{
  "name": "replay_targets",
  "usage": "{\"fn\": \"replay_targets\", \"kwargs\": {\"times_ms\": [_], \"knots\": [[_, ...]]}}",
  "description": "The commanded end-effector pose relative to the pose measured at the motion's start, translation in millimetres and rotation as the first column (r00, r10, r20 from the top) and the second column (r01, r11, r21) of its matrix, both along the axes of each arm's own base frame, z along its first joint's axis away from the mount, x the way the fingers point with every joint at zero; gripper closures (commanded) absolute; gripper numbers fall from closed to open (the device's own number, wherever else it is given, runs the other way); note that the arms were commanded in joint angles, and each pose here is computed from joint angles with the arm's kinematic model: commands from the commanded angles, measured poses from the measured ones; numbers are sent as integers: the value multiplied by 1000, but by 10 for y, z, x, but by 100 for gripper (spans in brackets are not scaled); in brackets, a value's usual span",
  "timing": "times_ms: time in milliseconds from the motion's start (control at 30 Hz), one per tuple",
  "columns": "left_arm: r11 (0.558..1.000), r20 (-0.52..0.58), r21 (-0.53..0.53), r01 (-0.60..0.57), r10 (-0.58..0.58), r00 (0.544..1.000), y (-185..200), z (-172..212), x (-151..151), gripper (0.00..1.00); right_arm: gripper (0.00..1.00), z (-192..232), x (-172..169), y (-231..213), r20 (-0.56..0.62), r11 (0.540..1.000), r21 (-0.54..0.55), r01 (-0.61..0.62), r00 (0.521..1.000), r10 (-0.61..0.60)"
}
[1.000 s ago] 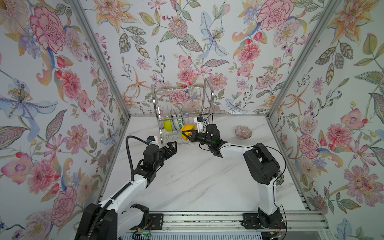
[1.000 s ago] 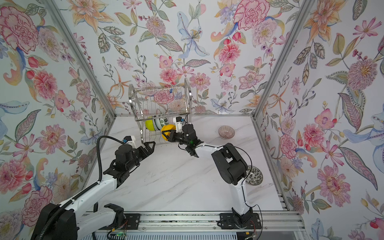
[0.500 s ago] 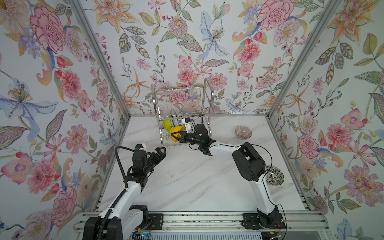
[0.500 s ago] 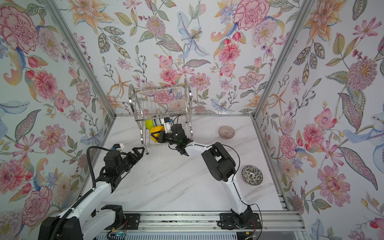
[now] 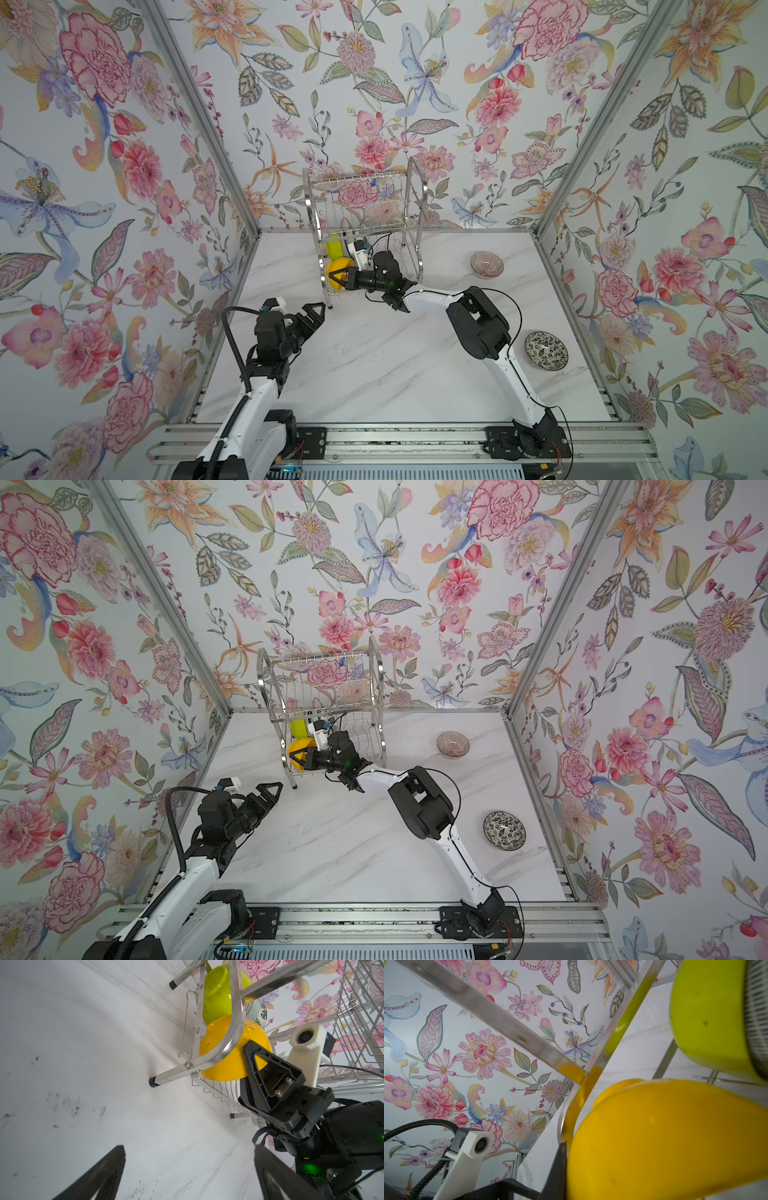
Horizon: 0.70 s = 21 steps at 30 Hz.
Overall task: Load the bowls into the dish rack
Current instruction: 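Press the yellow bowl against the stacked bowls in the rack with the right gripper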
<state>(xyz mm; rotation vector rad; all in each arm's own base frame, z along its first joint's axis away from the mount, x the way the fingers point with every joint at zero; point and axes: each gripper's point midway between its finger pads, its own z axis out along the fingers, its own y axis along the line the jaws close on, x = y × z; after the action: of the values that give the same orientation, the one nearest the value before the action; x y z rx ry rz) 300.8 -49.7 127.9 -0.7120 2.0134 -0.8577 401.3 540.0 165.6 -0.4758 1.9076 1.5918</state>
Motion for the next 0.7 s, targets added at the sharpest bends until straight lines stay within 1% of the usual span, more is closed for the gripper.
{"fn": "replay_targets", "kwargs": {"times_ms": [0,433,567,667], "knots": [[1000,-15,-9,16,-16,1000,-9,-36,-49,1,100,49,-25,105,11,999,26,-31,999,30],[1000,-21,-12,15,-15,1000,3,-63,-43,1,100,-61,2,103,-13,999,6,-37,999,37],[1000,-21,-14,14,-14,1000,6,-59,-41,1,100,-178,33,84,-32,999,-25,-38,999,37],[1000,-22,-13,14,-15,1000,7,-64,-46,1,100,-224,38,80,-51,999,-23,-45,998,43]]}}
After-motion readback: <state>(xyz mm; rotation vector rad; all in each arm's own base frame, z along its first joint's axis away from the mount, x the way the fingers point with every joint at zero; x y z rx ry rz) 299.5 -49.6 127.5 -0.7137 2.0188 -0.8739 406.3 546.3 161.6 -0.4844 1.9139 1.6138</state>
